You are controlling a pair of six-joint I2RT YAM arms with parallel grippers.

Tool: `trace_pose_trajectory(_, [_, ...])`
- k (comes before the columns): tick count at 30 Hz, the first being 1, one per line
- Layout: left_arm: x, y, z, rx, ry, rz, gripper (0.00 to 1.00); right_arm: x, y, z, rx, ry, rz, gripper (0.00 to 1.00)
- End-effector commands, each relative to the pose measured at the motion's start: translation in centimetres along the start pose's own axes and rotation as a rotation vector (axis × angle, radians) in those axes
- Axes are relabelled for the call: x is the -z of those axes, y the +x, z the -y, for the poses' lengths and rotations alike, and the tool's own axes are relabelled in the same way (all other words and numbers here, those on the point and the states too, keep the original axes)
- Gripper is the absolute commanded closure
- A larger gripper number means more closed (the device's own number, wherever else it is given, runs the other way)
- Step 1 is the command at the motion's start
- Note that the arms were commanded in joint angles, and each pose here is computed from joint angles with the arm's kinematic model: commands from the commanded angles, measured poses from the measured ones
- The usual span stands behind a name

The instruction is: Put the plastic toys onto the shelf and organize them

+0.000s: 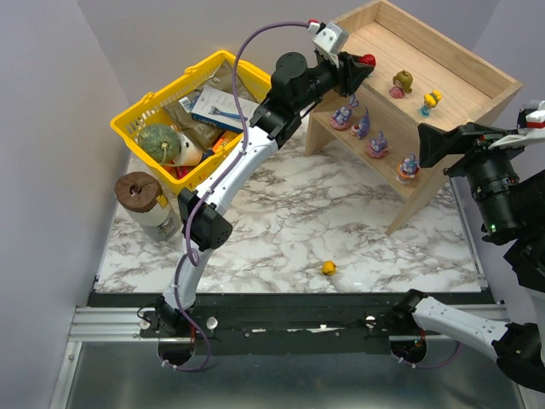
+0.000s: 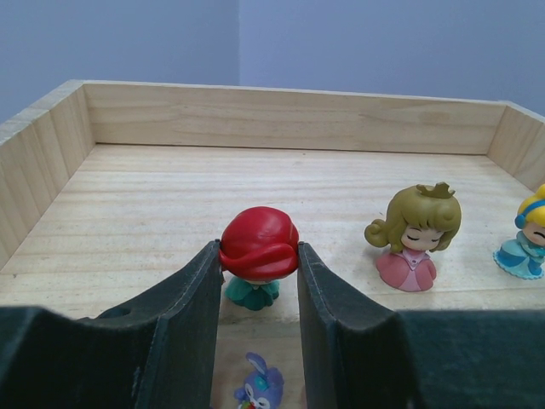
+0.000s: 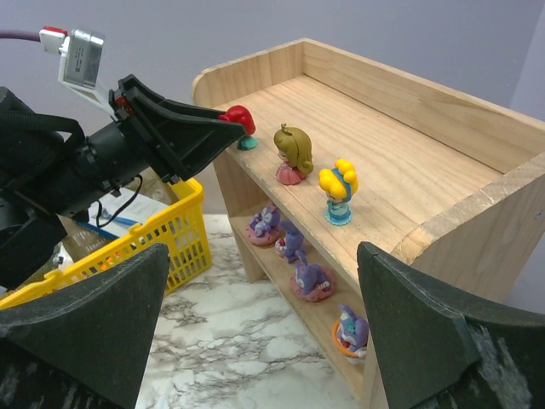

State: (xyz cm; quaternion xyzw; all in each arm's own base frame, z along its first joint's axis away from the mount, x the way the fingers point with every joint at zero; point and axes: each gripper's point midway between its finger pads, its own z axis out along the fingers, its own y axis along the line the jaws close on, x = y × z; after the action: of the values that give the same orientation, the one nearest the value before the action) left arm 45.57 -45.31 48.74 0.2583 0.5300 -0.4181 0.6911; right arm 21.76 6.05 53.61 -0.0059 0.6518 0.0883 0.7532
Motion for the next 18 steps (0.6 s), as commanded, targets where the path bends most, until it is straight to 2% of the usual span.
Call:
trace_pose_trajectory(1, [-0.34,1.26,-0.05,0.009,0.016,-0.02,0.53,0.13,0.25,0.58,0.005,0.029,-0.007,0.03])
trace_pose_trajectory(5, [-0.31,1.1,-0.14,0.006,0.013,-0.016,0.47,0.15,0.24,0.62,0.004,0.03,-0.006,0.03])
trace_pose_trajectory(18, [-0.28,0.63,0.13,0.008,0.02,-0.005,0.39,0.19,0.33,0.74,0.006,0.035,-0.007,0.03])
